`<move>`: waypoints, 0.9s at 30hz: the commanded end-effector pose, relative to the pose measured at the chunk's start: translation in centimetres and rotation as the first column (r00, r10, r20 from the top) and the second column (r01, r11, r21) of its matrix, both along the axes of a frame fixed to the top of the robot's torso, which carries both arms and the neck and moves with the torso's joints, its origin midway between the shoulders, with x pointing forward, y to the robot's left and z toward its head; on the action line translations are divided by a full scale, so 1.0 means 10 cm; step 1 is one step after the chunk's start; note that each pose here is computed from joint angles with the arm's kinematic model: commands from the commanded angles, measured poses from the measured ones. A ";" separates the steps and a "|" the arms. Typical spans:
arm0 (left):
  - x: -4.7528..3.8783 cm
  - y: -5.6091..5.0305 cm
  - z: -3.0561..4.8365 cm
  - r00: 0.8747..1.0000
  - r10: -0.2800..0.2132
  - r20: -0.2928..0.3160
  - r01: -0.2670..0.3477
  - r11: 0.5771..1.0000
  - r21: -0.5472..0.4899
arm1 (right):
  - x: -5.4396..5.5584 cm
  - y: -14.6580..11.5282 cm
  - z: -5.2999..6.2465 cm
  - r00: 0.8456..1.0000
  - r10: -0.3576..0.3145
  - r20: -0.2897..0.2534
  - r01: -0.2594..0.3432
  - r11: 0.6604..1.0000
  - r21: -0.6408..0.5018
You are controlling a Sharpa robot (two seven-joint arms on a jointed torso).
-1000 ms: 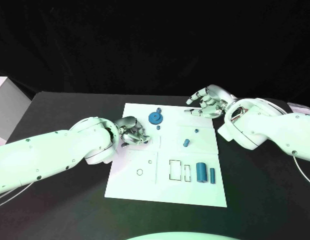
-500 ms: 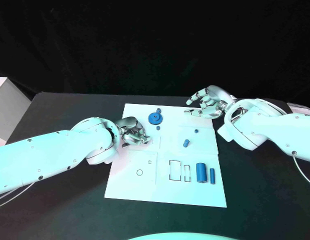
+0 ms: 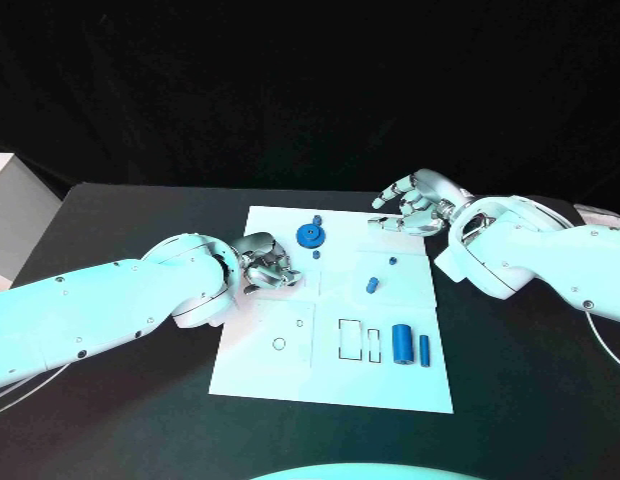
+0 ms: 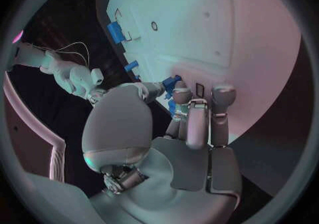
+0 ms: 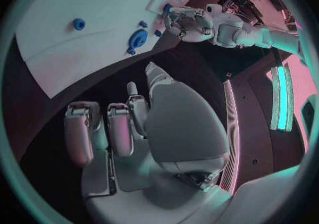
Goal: Assemble the parts on the task board
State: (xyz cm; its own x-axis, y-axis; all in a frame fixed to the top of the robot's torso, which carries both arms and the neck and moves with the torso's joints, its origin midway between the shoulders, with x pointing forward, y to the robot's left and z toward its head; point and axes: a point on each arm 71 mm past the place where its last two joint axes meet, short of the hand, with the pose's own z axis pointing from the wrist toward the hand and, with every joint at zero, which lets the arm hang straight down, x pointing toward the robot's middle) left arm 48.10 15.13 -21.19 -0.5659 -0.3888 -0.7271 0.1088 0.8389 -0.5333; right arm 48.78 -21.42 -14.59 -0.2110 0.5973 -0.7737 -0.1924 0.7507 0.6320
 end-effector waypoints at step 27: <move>0.022 0.12 -0.096 0.995 0.055 -0.088 -0.044 0.992 0.118 | -0.02 0.01 -0.03 1.000 0.011 -0.018 -0.011 1.000 0.002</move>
State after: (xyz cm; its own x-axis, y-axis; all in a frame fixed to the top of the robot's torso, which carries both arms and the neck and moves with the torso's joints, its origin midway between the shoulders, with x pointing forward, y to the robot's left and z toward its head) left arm 48.34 15.13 -20.97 -0.5887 -0.3636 -0.7220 0.0812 0.8620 -0.5003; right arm 48.61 -21.45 -14.82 -0.2197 0.6013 -0.7683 -0.1848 0.7476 0.6379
